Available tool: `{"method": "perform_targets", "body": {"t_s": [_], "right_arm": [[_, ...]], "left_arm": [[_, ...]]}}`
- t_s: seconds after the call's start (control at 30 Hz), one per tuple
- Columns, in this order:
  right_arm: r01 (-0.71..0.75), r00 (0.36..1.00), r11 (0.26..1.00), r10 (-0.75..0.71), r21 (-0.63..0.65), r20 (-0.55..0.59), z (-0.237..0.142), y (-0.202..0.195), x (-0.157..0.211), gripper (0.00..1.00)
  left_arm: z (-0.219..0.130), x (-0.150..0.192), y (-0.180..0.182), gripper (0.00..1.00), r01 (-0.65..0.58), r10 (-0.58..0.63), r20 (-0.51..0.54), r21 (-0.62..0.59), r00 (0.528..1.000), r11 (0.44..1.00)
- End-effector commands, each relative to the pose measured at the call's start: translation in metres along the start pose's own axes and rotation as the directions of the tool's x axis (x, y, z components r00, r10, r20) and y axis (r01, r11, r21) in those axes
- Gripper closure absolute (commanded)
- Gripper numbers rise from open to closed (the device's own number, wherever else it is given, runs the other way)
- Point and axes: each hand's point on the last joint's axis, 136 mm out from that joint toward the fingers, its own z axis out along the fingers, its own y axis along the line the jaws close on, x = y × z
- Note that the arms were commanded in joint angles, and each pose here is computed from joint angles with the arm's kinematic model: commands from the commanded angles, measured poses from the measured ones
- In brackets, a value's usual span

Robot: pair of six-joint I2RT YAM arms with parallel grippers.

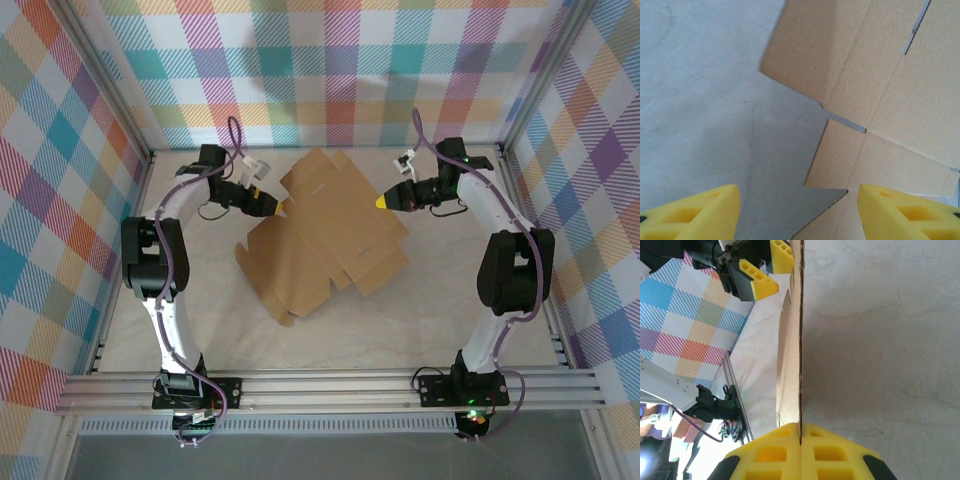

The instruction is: Fold the paper box

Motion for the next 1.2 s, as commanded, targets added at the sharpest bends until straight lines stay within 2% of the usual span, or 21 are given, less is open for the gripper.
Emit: {"method": "perform_targets", "body": {"t_s": [0.0, 0.23, 0.37, 0.5, 0.63, 0.7, 0.93, 1.03, 1.17], "right_arm": [[0.070, 0.997, 0.997, -0.068, -0.037, 0.040, -0.011, 0.024, -0.012, 1.00], [0.063, 0.997, 0.997, -0.061, -0.044, 0.039, -0.011, 0.024, -0.012, 1.00], [0.060, 0.998, 0.997, -0.059, -0.040, 0.038, -0.011, 0.024, -0.011, 1.00], [0.056, 0.998, 0.998, -0.055, -0.028, 0.029, -0.011, 0.022, -0.009, 1.00], [0.043, 0.999, 0.999, -0.043, -0.004, 0.026, -0.011, 0.018, -0.010, 1.00], [0.036, 0.999, 0.999, -0.036, 0.001, 0.027, -0.011, 0.016, -0.011, 1.00], [0.024, 0.999, 1.000, -0.024, 0.011, 0.026, -0.011, 0.015, -0.011, 1.00], [0.015, 1.000, 1.000, -0.016, 0.017, 0.026, -0.012, 0.014, -0.013, 1.00], [-0.004, 1.000, 1.000, 0.004, 0.027, 0.015, -0.011, 0.013, -0.012, 1.00]], "left_arm": [[0.003, -0.009, -0.007, 0.39, -0.009, 0.007, 0.027, 0.070, 1.000, 0.998], [0.012, -0.014, -0.019, 0.48, -0.024, 0.021, 0.023, 0.133, 1.000, 0.991], [0.019, -0.012, -0.021, 0.56, -0.017, 0.016, 0.008, 0.160, 1.000, 0.987], [0.020, -0.013, -0.030, 0.69, -0.028, 0.027, 0.008, 0.199, 1.000, 0.980], [0.017, -0.010, -0.036, 0.76, -0.029, 0.032, -0.012, 0.214, 0.999, 0.976], [0.017, -0.008, -0.037, 0.82, -0.036, 0.040, -0.015, 0.210, 0.999, 0.977], [0.015, -0.006, -0.044, 0.90, -0.079, 0.078, 0.010, 0.207, 0.997, 0.975], [0.018, -0.002, -0.045, 0.91, -0.101, 0.102, 0.002, 0.180, 0.995, 0.978], [0.025, 0.004, -0.042, 0.97, -0.169, 0.170, -0.011, 0.074, 0.985, 0.983]]}}
